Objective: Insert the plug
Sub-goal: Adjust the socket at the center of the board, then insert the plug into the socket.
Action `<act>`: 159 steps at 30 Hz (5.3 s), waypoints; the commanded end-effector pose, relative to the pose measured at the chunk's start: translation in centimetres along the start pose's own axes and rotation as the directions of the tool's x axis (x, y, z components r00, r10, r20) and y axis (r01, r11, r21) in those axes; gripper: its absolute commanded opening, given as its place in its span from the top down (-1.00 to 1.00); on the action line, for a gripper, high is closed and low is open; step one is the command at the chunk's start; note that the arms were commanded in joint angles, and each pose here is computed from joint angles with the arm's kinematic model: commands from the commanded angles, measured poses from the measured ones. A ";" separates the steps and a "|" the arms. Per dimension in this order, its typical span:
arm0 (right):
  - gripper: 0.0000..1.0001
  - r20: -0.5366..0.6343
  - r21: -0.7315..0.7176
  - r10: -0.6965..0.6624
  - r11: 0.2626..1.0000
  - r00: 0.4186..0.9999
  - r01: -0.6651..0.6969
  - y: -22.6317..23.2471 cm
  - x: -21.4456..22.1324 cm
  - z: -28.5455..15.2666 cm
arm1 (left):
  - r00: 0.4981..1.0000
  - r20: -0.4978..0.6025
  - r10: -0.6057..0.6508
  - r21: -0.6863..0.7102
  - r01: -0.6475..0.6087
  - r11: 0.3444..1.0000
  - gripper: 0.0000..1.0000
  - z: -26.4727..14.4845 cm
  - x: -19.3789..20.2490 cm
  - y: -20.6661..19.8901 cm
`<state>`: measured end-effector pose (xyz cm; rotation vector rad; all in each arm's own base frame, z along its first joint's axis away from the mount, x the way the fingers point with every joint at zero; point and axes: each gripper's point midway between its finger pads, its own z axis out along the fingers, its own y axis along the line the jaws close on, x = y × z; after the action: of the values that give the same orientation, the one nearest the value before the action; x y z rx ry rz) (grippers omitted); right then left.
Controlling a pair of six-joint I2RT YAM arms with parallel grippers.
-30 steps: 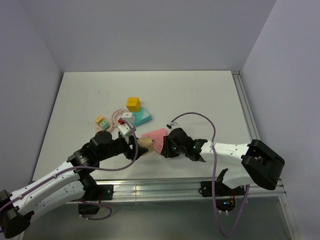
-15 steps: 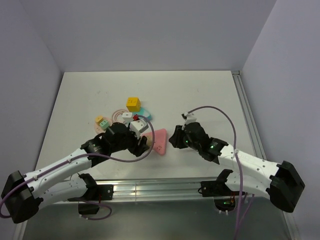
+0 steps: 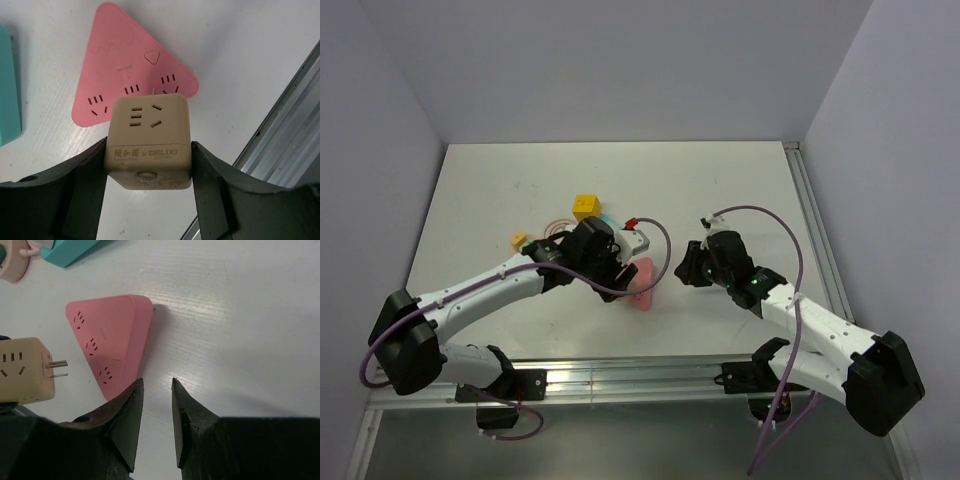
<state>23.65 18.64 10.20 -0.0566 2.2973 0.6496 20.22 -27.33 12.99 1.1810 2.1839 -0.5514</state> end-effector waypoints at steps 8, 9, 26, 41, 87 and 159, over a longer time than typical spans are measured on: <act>0.27 0.015 -0.074 0.022 0.997 1.000 -0.021 0.5 -0.2 1.6 | 0.987 -0.159 0.010 0.046 -0.002 0.999 0.99 0.4 -0.8 0.8; 0.28 0.032 -0.075 0.027 0.997 0.999 -0.024 0.5 -0.6 1.9 | 0.984 -0.176 0.007 0.046 0.001 0.999 0.99 0.8 -0.6 1.0; 0.30 0.025 -0.065 0.055 0.996 0.998 -0.053 -0.9 0.4 2.8 | 0.975 -0.222 -0.023 -0.005 0.022 1.000 0.99 2.1 -0.7 2.0; 0.30 0.012 -0.085 0.060 0.995 0.998 -0.059 -0.9 0.7 3.0 | 0.967 -0.252 -0.034 -0.009 0.033 0.999 0.99 2.5 -1.1 2.3; 0.31 -0.004 -0.115 0.072 0.991 0.997 -0.072 -0.7 0.8 3.2 | 0.929 -0.324 -0.177 -0.046 0.171 0.984 0.99 4.1 -0.3 1.4; -0.18 -0.146 -0.231 0.196 0.946 0.970 -0.226 2.8 -2.9 11.2 | 0.948 -0.306 -0.084 -0.102 0.055 0.993 0.99 3.8 -1.1 2.4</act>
<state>32.14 25.80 6.14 0.0547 2.3786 1.0498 23.35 -28.85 9.57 1.2457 2.5322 -0.2880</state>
